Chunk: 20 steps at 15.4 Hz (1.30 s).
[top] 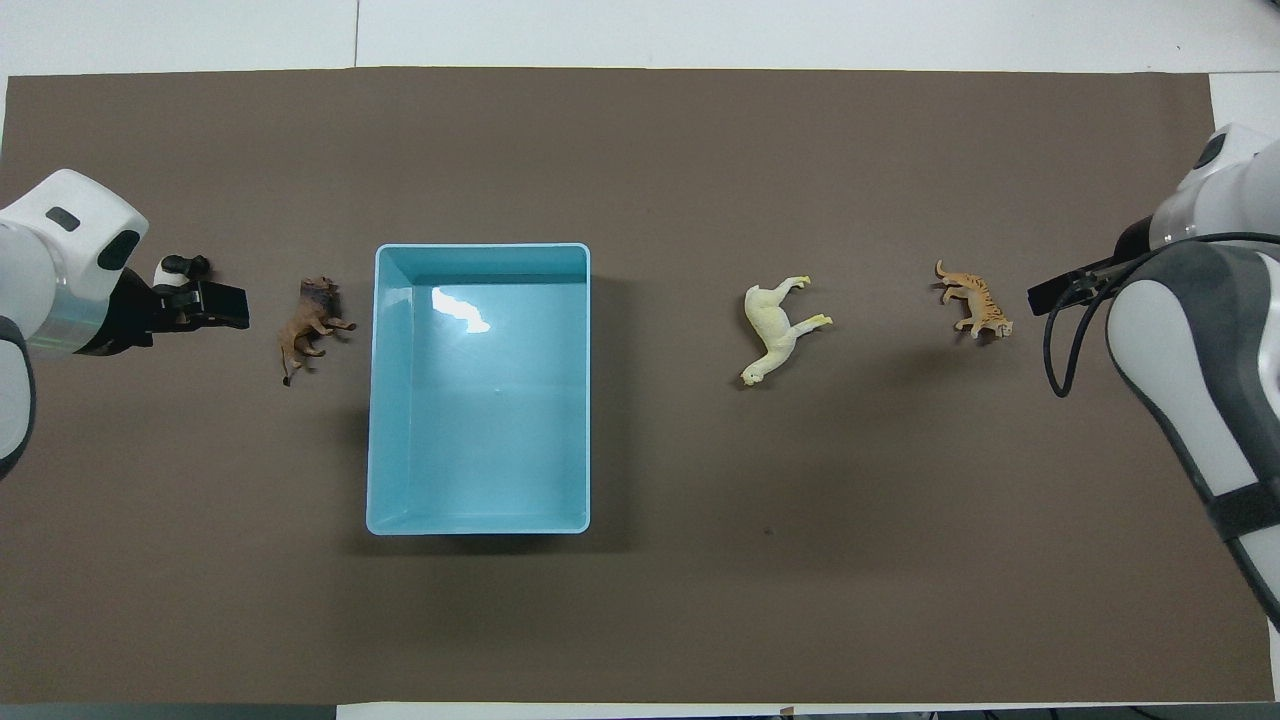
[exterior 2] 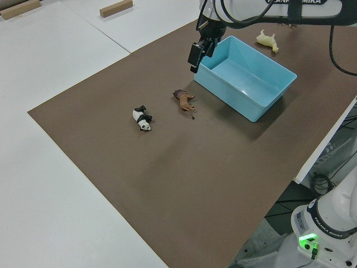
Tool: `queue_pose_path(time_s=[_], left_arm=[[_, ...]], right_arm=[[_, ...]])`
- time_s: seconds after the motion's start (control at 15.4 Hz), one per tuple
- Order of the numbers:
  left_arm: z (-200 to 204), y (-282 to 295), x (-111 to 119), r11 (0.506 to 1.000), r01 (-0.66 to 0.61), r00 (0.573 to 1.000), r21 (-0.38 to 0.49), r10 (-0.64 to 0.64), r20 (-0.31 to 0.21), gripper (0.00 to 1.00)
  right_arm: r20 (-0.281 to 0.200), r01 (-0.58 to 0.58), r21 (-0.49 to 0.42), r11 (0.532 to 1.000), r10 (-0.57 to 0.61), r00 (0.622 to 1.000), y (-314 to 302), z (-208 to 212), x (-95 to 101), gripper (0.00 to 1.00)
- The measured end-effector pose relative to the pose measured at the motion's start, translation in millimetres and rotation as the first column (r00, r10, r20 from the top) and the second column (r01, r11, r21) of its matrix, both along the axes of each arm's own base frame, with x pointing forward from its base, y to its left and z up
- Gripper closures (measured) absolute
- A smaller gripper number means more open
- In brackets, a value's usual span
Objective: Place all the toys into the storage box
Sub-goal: 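Grasp the brown horse with the left gripper while the right gripper descends, then lift the brown horse with the left gripper while the right gripper closes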
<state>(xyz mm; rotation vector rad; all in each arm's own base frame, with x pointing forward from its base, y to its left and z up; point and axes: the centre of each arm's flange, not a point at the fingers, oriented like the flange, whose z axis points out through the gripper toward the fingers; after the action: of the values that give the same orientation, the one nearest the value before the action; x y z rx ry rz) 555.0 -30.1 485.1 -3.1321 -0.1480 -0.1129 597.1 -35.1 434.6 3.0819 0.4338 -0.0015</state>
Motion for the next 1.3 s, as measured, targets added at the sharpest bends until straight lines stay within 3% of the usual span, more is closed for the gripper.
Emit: queue_pose_path(time_s=[0.33, 0.52, 0.84, 1.3], left_arm=[[-80.0, -3.4, 29.3, 0.999, 0.045, 0.999, -0.01, -0.045, 0.019, 0.0], [-126.3, -4.6, 22.2, 0.994, 0.106, 0.994, -0.008, -0.105, 0.038, 0.01], [-150.1, -7.8, 16.1, 0.989, 0.145, 0.989, -0.008, -0.144, 0.029, 0.01], [-180.4, -12.4, 21.2, 0.988, 0.155, 0.987, -0.014, -0.154, 0.035, 0.0]], right_arm=[[0.063, -0.096, -0.014, 0.995, 0.097, 0.993, 4.1, -52.9, 7.1, 0.0], [0.056, -0.122, -0.018, 0.992, 0.123, 0.991, 5.0, -82.0, 12.8, 0.0], [0.045, -0.184, -0.025, 0.983, 0.185, 0.982, 12.8, -123.9, 20.1, 0.0], [0.038, -0.261, -0.027, 0.965, 0.262, 0.964, 26.2, -127.7, 20.5, 0.0]])
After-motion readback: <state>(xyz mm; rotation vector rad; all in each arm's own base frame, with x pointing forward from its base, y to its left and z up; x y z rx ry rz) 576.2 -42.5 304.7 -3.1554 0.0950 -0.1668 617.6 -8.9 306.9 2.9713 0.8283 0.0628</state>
